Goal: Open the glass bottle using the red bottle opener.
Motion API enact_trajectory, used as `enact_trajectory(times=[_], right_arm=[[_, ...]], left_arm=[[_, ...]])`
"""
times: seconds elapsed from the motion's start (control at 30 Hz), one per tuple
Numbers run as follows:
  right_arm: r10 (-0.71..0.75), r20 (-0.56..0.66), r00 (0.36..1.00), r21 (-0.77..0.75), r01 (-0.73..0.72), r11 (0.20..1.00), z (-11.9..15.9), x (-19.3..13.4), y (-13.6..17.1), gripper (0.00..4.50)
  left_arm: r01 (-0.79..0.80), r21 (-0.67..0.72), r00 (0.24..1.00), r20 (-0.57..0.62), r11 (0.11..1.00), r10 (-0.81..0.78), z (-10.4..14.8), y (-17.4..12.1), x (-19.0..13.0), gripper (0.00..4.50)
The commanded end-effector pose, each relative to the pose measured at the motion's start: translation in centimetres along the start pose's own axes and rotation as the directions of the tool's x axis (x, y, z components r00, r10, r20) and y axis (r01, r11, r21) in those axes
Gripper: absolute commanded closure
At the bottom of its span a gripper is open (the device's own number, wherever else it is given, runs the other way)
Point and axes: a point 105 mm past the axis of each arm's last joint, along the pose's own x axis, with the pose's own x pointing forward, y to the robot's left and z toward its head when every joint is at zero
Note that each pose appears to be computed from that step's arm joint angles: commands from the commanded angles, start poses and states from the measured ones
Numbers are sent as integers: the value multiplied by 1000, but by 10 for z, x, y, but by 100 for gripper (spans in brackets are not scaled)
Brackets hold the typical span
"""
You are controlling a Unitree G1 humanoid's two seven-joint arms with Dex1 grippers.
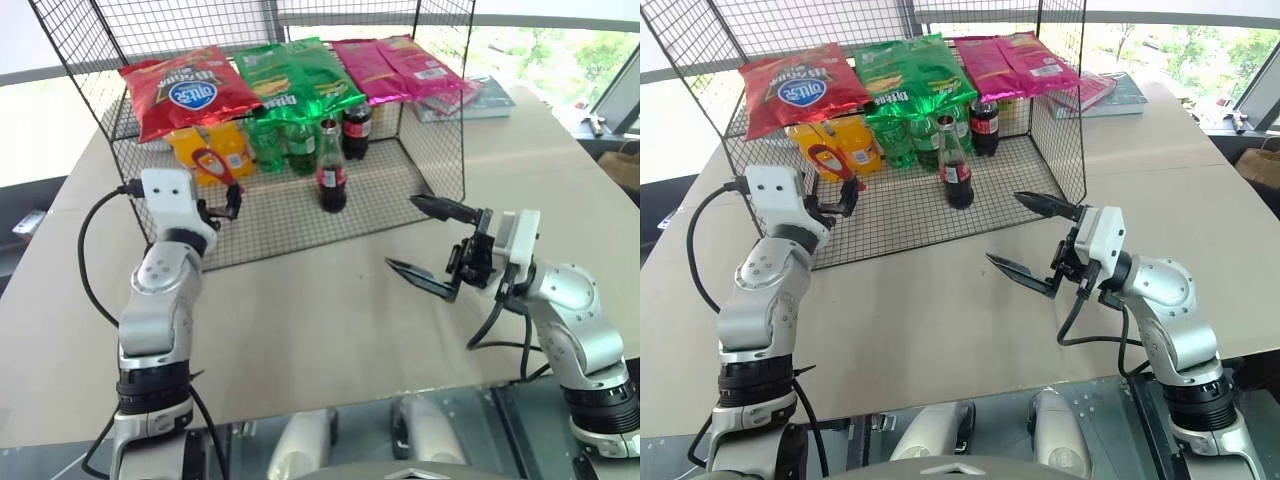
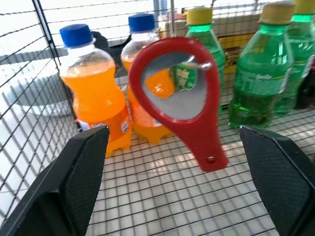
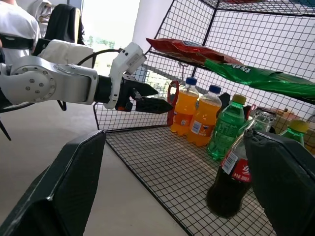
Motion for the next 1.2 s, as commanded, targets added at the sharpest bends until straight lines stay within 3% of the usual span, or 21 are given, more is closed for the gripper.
enact_trajectory(times=[0.03,0.6,0.73,0.8,0.97,1.2], right_arm=[[-4,24,1000,-46,6,999,14,1,2,0],[-18,10,1000,-46,18,999,18,1,3,0],[-28,3,1000,-49,29,998,17,-3,3,0],[-32,1,999,-50,32,998,16,-4,3,0],[-42,-1,999,-50,42,998,15,-6,4,0],[-51,-5,999,-46,50,998,13,-9,5,0]], left_arm=[[-10,13,999,44,1000,10,14,1,1,16],[-38,15,998,49,999,37,14,0,18,16],[30,-6,998,63,1000,-30,14,-11,20,136],[47,-7,996,70,999,-47,14,-13,20,238],[89,-9,992,87,996,-88,16,-15,19,442],[244,-35,962,138,969,-237,25,-21,6,442]])
